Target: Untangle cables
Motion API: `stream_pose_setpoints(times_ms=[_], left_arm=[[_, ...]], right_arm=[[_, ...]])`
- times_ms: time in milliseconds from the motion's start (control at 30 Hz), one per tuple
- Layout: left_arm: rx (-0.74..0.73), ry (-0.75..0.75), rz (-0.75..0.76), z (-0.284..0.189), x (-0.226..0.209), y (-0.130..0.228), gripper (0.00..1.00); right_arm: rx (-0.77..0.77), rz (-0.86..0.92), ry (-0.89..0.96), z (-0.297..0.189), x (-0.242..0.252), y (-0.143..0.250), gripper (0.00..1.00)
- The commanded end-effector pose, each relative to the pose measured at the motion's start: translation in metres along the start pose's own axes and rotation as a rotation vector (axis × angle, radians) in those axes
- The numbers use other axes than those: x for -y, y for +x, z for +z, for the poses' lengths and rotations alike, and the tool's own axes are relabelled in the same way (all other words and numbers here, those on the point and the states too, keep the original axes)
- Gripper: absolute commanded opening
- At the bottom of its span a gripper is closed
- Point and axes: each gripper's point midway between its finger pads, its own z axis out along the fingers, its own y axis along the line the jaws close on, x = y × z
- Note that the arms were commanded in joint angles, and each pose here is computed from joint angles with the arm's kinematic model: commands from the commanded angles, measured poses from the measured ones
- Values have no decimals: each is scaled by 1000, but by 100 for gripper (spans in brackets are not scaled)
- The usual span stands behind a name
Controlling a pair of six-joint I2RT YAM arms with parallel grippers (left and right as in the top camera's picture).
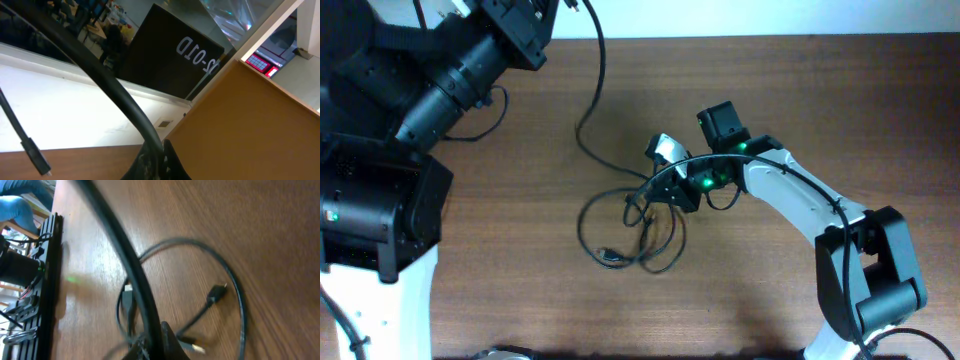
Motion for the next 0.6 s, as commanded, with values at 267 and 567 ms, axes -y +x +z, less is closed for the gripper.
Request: stream_pose_setpoints(times_ms=[267,567], left_arm=[[-13,-132,56,-14,-20,5,0],[-400,-320,175,-12,-90,91,0]], right_arm=[[-9,172,32,-42,12,22,4],[236,258,-5,-145,-9,-29,4]])
